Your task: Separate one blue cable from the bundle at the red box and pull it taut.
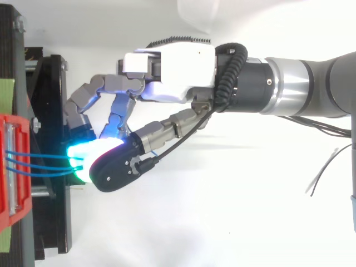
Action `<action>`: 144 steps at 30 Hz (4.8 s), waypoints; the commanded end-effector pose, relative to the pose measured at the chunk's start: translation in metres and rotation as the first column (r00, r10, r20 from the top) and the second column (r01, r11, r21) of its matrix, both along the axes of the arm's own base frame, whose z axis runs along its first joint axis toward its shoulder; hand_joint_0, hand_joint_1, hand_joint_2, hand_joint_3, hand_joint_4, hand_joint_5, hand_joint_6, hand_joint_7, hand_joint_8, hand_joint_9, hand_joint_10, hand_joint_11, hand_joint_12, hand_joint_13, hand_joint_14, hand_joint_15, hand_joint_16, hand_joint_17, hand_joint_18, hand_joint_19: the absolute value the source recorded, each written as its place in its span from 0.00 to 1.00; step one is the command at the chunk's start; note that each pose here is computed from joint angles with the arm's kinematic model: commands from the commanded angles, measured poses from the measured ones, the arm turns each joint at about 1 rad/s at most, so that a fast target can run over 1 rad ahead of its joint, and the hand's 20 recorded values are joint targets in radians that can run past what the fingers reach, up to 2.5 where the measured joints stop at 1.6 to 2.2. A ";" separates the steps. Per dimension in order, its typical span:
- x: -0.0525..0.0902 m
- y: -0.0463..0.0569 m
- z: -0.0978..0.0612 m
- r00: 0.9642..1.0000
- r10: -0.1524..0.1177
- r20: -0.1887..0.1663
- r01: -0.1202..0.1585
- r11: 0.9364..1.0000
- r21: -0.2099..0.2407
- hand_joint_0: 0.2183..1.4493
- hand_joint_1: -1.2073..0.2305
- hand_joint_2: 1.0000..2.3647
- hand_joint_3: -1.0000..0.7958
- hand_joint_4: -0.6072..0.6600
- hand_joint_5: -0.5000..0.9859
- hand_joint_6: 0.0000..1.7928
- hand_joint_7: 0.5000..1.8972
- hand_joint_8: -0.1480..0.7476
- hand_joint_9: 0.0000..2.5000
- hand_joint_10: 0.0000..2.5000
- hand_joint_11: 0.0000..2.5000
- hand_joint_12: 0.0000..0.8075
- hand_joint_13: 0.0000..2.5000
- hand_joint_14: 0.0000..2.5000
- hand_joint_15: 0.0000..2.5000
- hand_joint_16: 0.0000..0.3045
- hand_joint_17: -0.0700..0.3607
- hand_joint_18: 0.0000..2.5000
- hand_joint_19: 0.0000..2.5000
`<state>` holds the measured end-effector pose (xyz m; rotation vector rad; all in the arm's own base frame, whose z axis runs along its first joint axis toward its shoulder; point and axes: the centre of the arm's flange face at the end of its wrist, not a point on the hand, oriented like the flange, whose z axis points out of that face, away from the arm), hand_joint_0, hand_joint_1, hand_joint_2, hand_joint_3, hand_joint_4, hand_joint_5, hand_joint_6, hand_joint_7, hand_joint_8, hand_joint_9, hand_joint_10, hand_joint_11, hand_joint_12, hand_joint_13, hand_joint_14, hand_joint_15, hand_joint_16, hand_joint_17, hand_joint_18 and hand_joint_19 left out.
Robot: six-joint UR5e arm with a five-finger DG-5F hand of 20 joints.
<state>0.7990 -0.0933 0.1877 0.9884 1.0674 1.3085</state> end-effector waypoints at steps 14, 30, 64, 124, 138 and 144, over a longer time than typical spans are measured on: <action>-0.001 -0.002 -0.001 1.000 -0.008 -0.005 0.008 1.000 -0.013 0.43 0.20 0.00 0.28 0.63 0.21 0.49 0.49 0.63 0.45 0.00 0.40 0.48 0.42 0.01 0.24 0.17 0.44 0.45 0.29; -0.001 0.003 -0.002 1.000 -0.007 -0.017 0.006 1.000 -0.013 0.26 0.39 0.00 0.28 0.70 0.22 0.48 0.48 0.66 0.49 0.00 0.40 0.50 0.44 0.01 0.25 0.18 0.45 0.46 0.31; 0.000 0.013 -0.003 1.000 -0.011 -0.018 0.011 1.000 -0.024 0.37 0.23 0.01 0.35 0.65 0.20 0.47 0.44 0.63 0.48 0.01 0.41 0.49 0.43 0.01 0.25 0.18 0.44 0.45 0.31; 0.005 0.015 0.007 1.000 -0.005 -0.001 0.005 1.000 -0.010 0.37 0.09 0.00 0.28 0.73 0.25 0.50 0.58 0.61 0.50 0.01 0.48 0.48 0.44 0.01 0.25 0.17 0.44 0.47 0.29; 0.004 0.015 0.005 1.000 -0.006 -0.014 0.006 1.000 -0.010 0.25 0.25 0.00 0.28 0.72 0.25 0.49 0.50 0.62 0.49 0.01 0.44 0.50 0.44 0.01 0.24 0.18 0.45 0.48 0.30; 0.004 0.015 0.005 1.000 -0.005 -0.014 0.005 1.000 -0.011 0.31 0.29 0.00 0.28 0.71 0.25 0.48 0.54 0.61 0.48 0.01 0.43 0.49 0.44 0.01 0.25 0.17 0.44 0.46 0.31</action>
